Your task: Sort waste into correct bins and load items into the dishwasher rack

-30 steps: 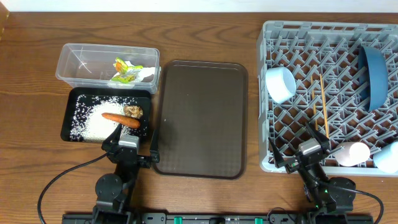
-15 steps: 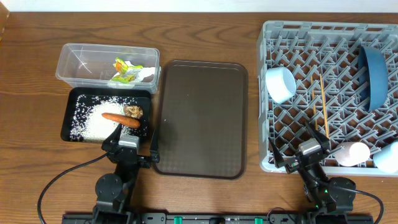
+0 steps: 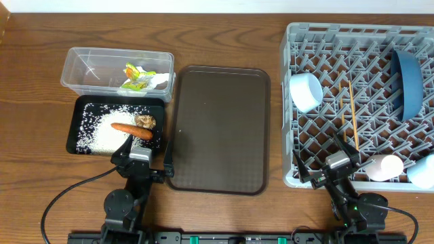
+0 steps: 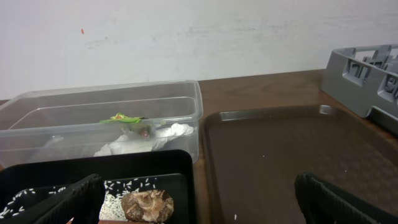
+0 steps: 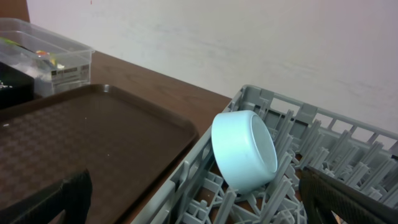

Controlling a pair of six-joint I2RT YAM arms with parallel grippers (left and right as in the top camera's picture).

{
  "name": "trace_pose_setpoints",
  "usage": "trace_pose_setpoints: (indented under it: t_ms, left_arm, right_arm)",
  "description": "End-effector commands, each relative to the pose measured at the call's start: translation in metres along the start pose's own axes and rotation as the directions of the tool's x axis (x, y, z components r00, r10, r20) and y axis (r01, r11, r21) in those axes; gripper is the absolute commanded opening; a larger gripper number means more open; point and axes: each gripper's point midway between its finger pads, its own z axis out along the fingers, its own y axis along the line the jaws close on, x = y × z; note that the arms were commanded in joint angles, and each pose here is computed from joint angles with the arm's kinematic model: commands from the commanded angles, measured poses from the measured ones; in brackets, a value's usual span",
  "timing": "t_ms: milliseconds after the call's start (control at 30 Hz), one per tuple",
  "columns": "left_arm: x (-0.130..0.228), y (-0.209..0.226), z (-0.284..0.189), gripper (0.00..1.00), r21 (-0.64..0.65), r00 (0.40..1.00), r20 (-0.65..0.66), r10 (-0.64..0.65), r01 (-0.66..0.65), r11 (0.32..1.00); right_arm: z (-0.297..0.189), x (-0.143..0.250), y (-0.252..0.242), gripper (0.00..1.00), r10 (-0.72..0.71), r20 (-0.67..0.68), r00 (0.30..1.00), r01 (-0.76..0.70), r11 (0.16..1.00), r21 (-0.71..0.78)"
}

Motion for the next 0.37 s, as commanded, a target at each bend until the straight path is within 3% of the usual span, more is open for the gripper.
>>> trace_pose_setpoints:
  t_ms: [0,333]
  left_arm:
    - [0.0138,-0.0014,0.0001,0.98,0.008,0.999,-0.047,0.017,-0.016,1.0]
    - [0.0138,-0.0014,0.0001,0.98,0.008,0.999,-0.047,0.017,-0.017,1.0]
  right_arm:
    - [-0.0006,0.0006,-0.0023,0.99,-0.006,-0.001,1.0,0.006,1.0,0.009]
    - [-0.0006,0.0006,-0.0023,0.99,-0.006,-0.001,1.0,0.006,1.0,0.009]
